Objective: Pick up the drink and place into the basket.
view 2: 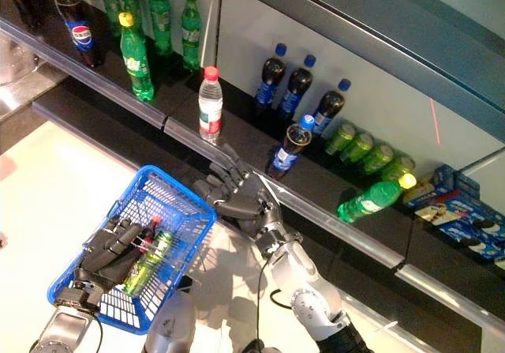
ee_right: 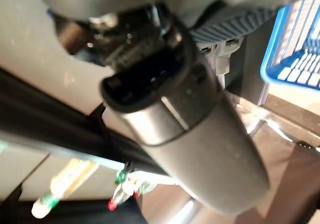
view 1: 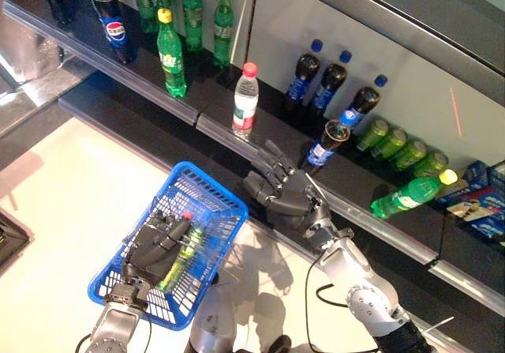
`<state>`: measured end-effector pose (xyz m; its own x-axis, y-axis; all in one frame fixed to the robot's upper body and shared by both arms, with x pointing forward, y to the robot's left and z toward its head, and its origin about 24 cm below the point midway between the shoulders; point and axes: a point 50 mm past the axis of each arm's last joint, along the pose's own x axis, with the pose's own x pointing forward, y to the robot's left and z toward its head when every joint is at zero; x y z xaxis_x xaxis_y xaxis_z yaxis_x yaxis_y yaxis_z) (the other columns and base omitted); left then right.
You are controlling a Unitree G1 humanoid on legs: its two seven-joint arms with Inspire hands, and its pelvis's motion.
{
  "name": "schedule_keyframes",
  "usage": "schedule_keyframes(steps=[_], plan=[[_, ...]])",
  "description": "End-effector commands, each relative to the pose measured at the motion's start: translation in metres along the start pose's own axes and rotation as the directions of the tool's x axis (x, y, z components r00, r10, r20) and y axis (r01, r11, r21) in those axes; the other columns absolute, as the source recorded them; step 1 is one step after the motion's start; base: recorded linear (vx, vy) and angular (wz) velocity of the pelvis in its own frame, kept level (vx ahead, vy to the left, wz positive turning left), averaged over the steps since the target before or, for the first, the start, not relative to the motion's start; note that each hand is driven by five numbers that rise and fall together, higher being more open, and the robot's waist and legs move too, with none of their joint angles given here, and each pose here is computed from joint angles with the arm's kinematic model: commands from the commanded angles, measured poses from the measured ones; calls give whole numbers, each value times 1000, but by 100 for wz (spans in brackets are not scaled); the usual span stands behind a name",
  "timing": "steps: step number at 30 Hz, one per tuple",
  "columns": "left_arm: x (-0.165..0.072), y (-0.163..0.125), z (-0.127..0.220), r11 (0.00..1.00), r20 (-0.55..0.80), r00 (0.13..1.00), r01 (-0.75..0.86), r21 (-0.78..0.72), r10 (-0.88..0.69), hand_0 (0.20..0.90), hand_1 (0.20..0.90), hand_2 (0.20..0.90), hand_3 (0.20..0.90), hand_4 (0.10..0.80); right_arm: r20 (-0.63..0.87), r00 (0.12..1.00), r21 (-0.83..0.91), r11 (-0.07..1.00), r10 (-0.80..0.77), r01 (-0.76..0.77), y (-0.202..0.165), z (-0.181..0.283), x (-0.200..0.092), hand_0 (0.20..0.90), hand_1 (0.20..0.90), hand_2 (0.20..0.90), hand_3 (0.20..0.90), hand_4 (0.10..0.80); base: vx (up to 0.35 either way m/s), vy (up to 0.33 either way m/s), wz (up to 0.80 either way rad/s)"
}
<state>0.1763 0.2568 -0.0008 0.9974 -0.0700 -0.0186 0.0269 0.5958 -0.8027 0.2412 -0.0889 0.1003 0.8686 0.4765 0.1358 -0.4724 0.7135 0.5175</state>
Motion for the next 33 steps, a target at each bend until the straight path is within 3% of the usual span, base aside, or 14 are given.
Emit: schedule_keyframes(steps=[1,7,10,14,16,23,33], plan=[[24,-64,46,915,367,845,401,49,-390,300,300,300,200,100,79,991,-95,990,110,-103,6,27,-9,900,900,900,900,800,-76,-30,-3],[19,-25,33,976,411,894,214,-38,-180,300,300,300,200,100,-12,999,-73,997,30,-31,-26,13,-45,900,900,900,900,800,-91,-72,55],[3,6,28,997,456,890,50,-58,-18,300,300,300,200,100,-131,991,-44,999,-11,5,-38,-9,-52,900,900,900,900,800,-101,-93,48],[-8,45,24,957,458,841,-270,-106,288,300,300,300,200,100,-228,965,-55,991,-128,119,-56,-36,-64,900,900,900,900,800,-99,38,9],[-4,54,15,929,424,827,-345,-135,369,300,300,300,200,100,-250,947,-72,980,-200,188,-67,-42,-75,900,900,900,900,800,-30,251,88],[7,51,-5,887,338,829,-460,-44,446,300,300,300,200,100,-357,860,-144,931,-365,336,-108,-59,-115,900,900,900,900,800,88,475,73],[35,22,-15,930,181,935,-333,157,304,300,300,300,200,100,-370,753,-75,826,-544,559,-111,-97,-116,900,900,900,900,800,209,500,40]])
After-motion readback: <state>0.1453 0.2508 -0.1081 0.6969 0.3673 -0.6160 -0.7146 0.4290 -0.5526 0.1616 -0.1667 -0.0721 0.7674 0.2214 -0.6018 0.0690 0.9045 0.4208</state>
